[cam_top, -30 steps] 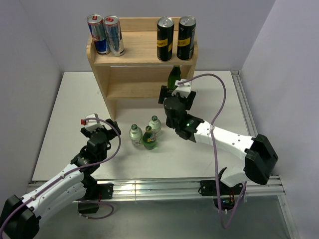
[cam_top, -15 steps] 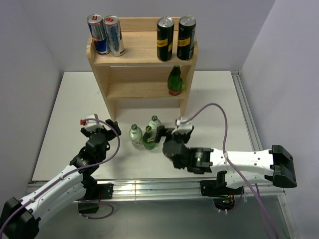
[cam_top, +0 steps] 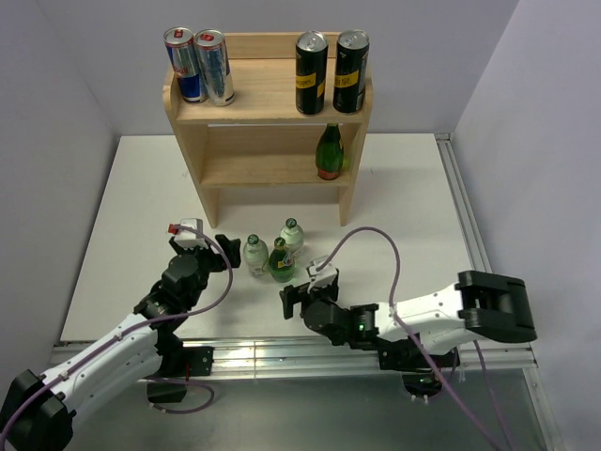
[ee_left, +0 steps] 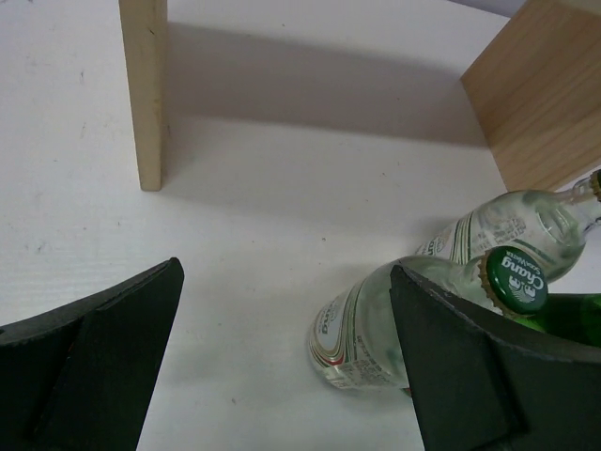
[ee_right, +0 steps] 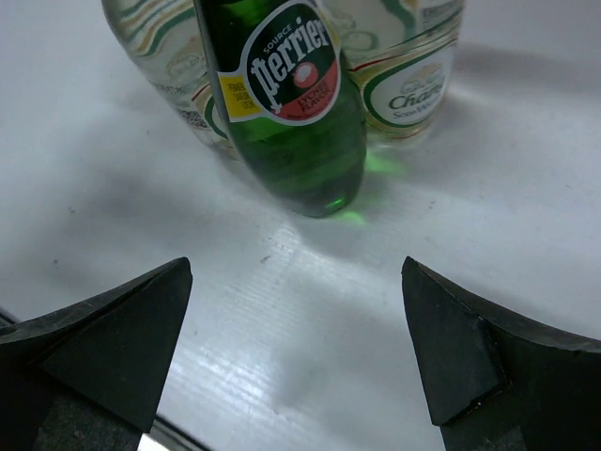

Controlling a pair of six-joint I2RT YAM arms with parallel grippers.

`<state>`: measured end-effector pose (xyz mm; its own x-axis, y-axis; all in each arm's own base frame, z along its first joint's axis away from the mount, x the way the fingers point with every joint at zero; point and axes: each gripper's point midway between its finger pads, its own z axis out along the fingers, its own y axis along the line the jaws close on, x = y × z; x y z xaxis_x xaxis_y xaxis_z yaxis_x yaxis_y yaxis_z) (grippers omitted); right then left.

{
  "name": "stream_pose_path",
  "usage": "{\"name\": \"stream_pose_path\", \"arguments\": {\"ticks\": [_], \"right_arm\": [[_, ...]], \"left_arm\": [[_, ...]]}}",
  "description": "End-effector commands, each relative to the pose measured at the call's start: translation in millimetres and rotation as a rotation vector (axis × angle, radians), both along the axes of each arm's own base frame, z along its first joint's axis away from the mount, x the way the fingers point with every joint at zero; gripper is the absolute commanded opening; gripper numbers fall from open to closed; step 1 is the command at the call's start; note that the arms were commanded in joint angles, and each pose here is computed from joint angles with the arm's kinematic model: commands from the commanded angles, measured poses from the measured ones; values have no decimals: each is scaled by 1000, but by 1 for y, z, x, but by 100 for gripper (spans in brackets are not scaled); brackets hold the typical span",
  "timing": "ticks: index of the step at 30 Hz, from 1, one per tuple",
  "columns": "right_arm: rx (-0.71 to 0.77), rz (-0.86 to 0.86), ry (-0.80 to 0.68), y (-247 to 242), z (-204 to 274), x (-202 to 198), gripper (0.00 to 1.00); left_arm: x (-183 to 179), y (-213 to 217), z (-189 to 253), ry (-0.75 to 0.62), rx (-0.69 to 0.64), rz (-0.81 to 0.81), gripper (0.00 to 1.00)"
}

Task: Place and organize the beverage onto the shelf

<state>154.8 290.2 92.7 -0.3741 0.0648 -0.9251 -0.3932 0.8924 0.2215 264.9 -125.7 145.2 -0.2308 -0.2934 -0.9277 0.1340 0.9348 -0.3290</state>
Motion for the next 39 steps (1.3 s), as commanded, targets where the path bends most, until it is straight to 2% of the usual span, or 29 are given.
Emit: {"name": "stream_pose_path", "arguments": {"ticks": [1,13,21,24,28,30,32,33,34,35,36,39], "right_arm": [[123,23,5,37,16,13,100],[49,-67,-24,55,-5,78,100],[31,-107,-15,59,-23,95,97],[26,-113,-17,60,-27,97,92],[37,-134,-38,57,-27,100,70],[30,-138,-39,57,-29,100,64],[23,-136,-38,56,-31,100,51],[26,-137,-37,56,-31,101,42],[20,-134,-33,56,-32,99,13],[19,-149,-32,53,-32,99,5],[30,-159,-22,51,-32,99,0],[42,-182,-17,44,-25,92,0]], "left_arm": [[4,-11,28,-70,-32,-41,99],[5,-7,25,-65,-33,-15,99],[7,-5,26,-66,-33,-2,99],[7,-4,23,-61,-26,4,99],[9,-6,23,-56,-22,1,99],[9,-6,22,-52,-19,4,99],[9,-6,22,-52,-19,4,99],[9,-5,22,-54,-22,6,99],[9,-5,22,-54,-20,6,99],[9,-5,23,-55,-22,9,99],[9,-4,22,-54,-21,10,99],[9,-4,22,-54,-21,12,99]]}}
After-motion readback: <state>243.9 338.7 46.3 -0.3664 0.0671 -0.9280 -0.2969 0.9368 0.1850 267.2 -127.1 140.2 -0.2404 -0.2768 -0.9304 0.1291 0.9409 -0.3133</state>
